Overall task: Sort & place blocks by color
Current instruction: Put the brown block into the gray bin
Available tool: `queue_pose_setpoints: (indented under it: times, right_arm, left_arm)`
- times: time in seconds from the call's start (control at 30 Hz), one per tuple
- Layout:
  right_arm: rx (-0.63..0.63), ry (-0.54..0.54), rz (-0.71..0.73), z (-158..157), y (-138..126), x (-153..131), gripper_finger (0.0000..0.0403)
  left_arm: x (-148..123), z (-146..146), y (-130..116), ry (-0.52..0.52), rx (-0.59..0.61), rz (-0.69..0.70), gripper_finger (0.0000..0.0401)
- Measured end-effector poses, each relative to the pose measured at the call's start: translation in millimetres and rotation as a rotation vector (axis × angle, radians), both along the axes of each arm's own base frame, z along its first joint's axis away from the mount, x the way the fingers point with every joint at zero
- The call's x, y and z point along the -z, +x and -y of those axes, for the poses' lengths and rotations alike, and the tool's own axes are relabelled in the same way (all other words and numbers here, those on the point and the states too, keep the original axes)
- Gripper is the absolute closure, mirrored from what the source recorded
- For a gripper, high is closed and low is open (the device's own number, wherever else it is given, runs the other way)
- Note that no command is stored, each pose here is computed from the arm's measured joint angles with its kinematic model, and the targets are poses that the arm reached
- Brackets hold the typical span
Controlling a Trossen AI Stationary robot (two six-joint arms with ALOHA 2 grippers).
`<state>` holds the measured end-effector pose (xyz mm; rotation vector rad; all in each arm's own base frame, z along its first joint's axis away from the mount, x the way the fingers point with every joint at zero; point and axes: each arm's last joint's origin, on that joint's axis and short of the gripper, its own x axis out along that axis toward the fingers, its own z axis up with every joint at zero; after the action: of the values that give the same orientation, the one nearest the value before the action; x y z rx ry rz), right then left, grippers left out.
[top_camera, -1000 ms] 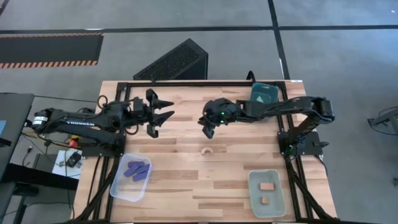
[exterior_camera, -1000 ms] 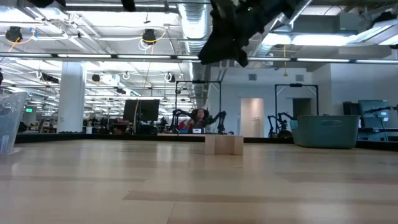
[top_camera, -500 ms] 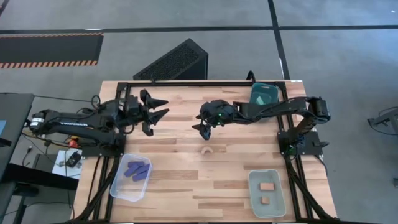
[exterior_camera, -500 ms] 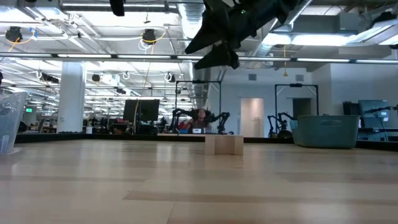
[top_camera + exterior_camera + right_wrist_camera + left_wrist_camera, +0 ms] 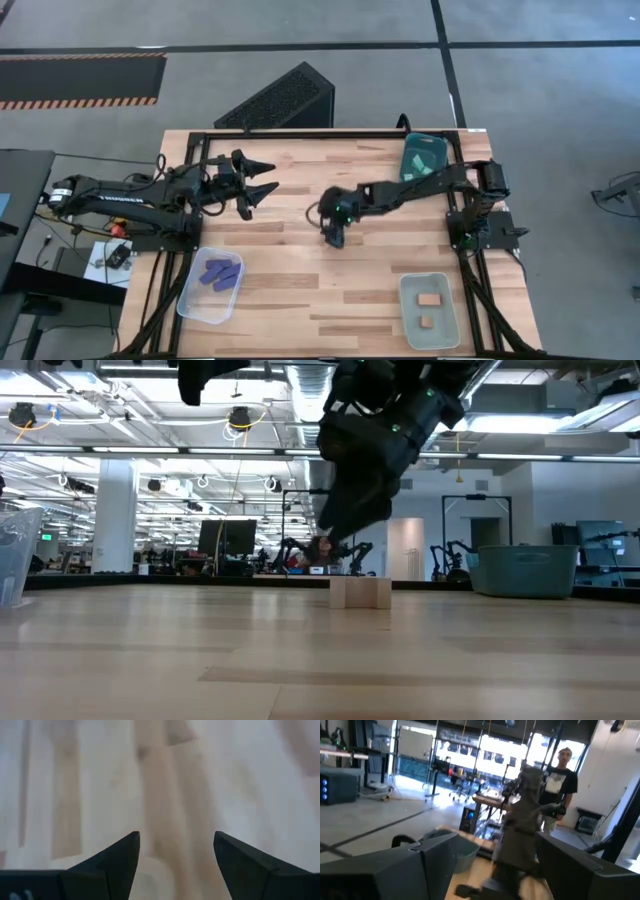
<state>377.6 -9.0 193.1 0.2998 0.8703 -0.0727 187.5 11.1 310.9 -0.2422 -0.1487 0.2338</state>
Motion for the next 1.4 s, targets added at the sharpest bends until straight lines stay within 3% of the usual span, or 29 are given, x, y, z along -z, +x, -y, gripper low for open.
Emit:
queue_pose_setpoints:
  times: [0.2, 0.4, 0.53, 0.67, 0.8, 0.97, 1.23, 1.4]
  right_arm:
    - [-0.115, -0.028, -0.108, -35, 1, 28, 0.0128]
    - [-0.096, -0.103, -0.171, -47, 2, 45, 0.0129]
    - [-0.066, -0.095, -0.2, -45, 3, 55, 0.0137]
    - [-0.04, -0.091, -0.218, -44, 3, 61, 0.0168]
    - [-0.033, -0.091, -0.224, -42, 3, 61, 0.0235]
    - [0.015, 0.0, -0.215, -31, 0, 48, 0.0337]
    - [0.099, 0.044, 0.036, -5, -1, -10, 0.0337]
    - [0.132, 0.004, 0.283, 10, 0, -50, 0.0337]
  left_arm:
    - [4, 0, 0, -0.002, 0.0, -0.038, 0.0149]
    - [6, 0, 1, -0.002, 0.0, -0.061, 0.0149]
    - [7, 0, 1, -0.002, -0.01, -0.075, 0.0149]
    - [8, 0, 1, -0.002, -0.012, -0.08, 0.0149]
    - [8, -1, 1, -0.003, -0.018, -0.082, 0.0149]
    - [14, -5, -5, -0.074, -0.143, -0.142, 0.0149]
    - [26, -15, -15, -0.386, -0.21, -0.169, 0.0149]
    - [42, -19, 7, -0.516, -0.013, -0.27, 0.0149]
